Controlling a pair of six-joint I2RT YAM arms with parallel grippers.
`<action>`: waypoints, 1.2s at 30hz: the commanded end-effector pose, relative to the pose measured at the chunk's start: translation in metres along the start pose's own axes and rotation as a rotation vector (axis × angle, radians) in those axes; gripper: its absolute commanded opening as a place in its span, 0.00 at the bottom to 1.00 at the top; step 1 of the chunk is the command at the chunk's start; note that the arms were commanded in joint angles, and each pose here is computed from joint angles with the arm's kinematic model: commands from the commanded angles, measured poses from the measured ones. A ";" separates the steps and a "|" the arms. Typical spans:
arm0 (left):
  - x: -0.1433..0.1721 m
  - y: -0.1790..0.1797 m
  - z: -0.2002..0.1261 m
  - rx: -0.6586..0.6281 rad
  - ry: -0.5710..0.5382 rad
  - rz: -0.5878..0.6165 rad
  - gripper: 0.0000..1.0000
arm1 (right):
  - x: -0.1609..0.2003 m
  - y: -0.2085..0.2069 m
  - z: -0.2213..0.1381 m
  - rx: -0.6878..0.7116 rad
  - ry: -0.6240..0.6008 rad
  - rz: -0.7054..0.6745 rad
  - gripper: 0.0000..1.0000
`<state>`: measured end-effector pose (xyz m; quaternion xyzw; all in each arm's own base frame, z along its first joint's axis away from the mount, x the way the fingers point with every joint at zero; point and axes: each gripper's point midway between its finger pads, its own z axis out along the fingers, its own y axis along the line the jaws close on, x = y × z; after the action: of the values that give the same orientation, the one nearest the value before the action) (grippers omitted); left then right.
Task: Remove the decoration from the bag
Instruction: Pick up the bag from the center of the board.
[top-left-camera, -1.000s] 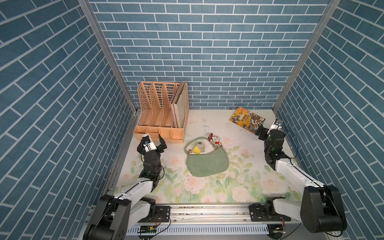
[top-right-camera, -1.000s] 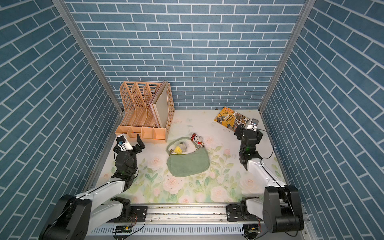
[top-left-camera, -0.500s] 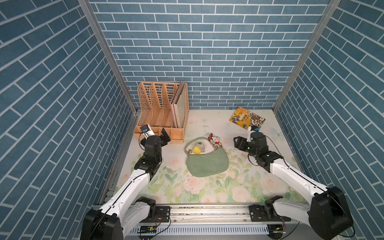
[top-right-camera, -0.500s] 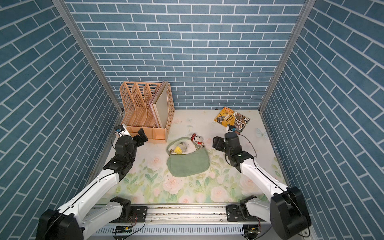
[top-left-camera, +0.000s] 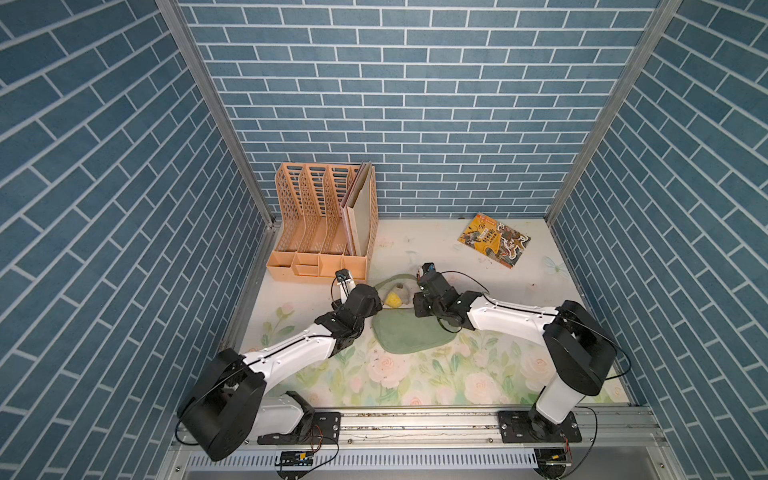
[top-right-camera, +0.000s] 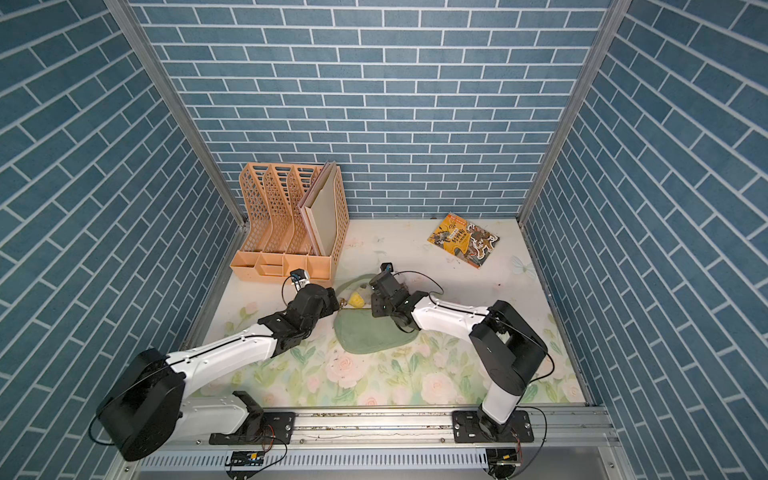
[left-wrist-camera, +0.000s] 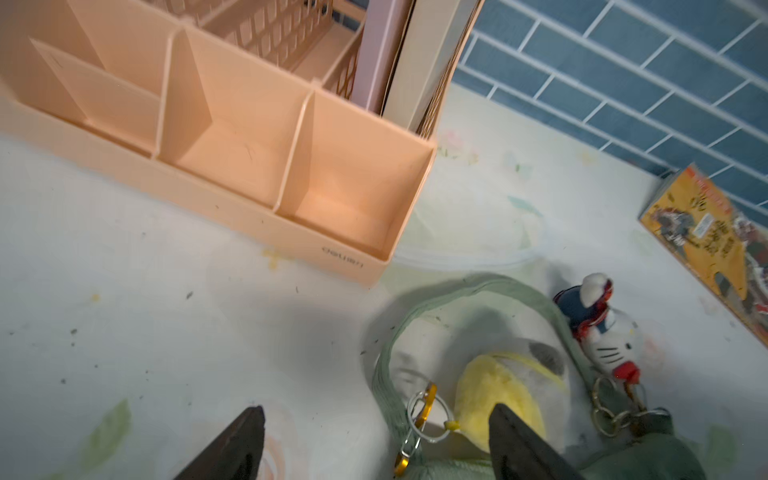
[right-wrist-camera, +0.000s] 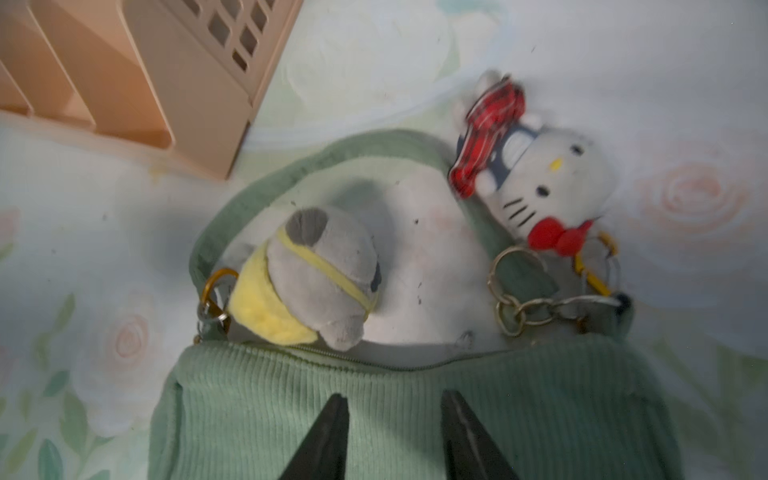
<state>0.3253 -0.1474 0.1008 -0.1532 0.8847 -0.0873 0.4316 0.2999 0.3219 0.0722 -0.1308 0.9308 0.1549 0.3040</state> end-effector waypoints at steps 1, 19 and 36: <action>0.007 -0.011 0.006 0.030 0.069 -0.022 0.85 | 0.011 -0.010 0.001 0.032 0.032 -0.102 0.38; 0.016 -0.008 0.076 0.026 0.247 -0.079 0.65 | -0.041 0.029 -0.023 -0.110 -0.116 -0.139 0.40; -0.010 -0.042 0.084 0.134 0.193 -0.015 0.07 | -0.043 0.031 -0.029 -0.132 -0.140 -0.121 0.38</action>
<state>0.3889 -0.1732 0.0322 -0.1487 0.9285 -0.1353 0.3122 0.3073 0.3450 0.1089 -0.2058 0.8943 0.1870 0.3505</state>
